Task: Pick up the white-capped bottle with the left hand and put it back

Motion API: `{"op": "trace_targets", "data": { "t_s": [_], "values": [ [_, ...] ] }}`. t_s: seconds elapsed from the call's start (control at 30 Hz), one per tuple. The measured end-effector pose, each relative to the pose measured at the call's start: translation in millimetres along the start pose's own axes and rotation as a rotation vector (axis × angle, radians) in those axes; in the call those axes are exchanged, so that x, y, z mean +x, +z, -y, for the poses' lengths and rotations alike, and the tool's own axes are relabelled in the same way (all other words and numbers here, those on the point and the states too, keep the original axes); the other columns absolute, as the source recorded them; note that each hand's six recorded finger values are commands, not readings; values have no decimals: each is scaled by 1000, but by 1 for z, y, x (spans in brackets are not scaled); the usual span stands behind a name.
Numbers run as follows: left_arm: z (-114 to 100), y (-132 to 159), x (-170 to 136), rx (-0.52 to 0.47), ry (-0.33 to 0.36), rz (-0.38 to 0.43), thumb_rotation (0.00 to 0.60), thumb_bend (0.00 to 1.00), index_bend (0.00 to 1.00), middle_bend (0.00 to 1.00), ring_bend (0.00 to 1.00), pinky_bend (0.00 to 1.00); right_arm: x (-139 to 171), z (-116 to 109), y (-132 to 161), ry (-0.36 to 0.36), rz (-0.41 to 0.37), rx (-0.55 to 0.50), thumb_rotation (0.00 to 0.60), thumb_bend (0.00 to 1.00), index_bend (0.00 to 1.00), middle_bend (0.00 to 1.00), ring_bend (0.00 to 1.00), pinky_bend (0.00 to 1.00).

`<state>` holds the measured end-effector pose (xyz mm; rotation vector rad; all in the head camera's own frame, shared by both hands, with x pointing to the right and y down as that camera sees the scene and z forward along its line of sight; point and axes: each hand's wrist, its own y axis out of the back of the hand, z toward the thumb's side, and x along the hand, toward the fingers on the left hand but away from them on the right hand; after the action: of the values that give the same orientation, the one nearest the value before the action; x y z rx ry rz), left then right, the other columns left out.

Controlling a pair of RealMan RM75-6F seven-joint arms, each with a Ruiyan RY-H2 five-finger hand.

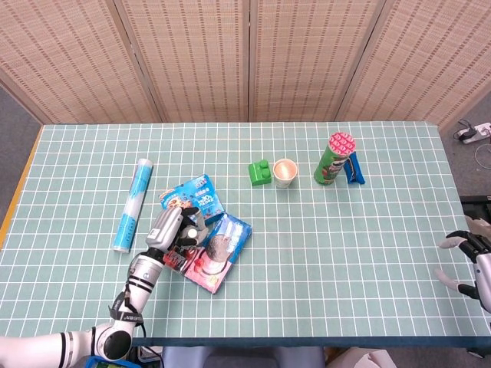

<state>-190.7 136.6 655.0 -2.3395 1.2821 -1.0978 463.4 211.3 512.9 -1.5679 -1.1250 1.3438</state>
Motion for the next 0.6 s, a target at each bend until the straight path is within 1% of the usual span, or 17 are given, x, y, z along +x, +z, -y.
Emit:
{"op": "trace_targets", "data": {
  "t_s": [0.27, 0.6],
  "values": [
    [-4, 4, 0, -5, 20, 15, 600, 396, 779, 1000, 953, 1000, 0, 0, -1, 1, 3, 0, 600, 98, 437, 372, 345, 585],
    [-19, 21, -4, -2, 46, 52, 600, 396, 824, 1000, 952, 1000, -1, 0, 0, 2, 1, -1, 600, 98, 437, 372, 345, 585]
  ]
}}
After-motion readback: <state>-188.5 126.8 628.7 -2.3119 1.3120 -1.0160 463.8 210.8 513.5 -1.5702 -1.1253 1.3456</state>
